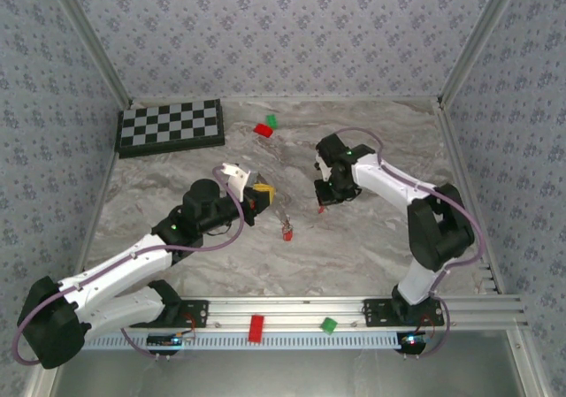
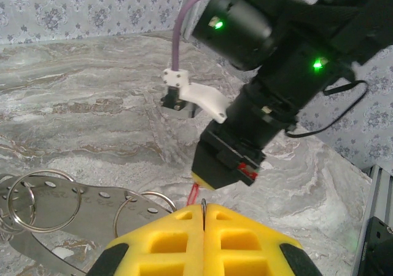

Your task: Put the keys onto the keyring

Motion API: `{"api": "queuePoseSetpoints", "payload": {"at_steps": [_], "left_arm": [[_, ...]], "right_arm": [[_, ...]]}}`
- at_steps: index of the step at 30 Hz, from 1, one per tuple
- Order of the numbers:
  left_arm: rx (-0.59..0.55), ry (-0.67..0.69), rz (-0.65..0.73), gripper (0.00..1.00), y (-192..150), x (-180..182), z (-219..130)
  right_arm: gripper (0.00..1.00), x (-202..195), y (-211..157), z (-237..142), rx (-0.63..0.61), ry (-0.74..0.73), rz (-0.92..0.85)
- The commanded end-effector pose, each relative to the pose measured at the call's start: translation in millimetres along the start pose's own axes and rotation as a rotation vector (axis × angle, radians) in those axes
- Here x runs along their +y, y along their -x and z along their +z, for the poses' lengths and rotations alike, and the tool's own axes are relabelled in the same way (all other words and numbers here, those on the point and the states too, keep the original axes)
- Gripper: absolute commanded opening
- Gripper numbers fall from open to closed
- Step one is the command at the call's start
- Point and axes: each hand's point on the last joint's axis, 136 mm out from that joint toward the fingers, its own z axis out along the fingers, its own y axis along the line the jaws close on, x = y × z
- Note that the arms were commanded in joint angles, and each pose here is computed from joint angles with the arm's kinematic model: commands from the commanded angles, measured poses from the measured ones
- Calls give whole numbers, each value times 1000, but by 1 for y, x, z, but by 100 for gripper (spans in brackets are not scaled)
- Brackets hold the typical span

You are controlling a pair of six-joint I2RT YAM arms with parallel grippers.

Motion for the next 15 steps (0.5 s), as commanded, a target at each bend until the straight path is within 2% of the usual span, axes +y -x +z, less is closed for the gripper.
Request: {"api": "queuePoseSetpoints", "payload": {"at_steps": [1, 6, 15], "left_arm": [[-52, -25, -4, 0, 13, -7, -2], [-57, -31, -7, 0, 15, -9, -2], [-55, -28, -6, 0, 14, -8, -2]], "right_arm": [[0, -4, -23, -13, 36, -29, 23], [0, 3, -31, -20, 50, -1, 18], [0, 2, -29, 2, 127, 26, 25]]}}
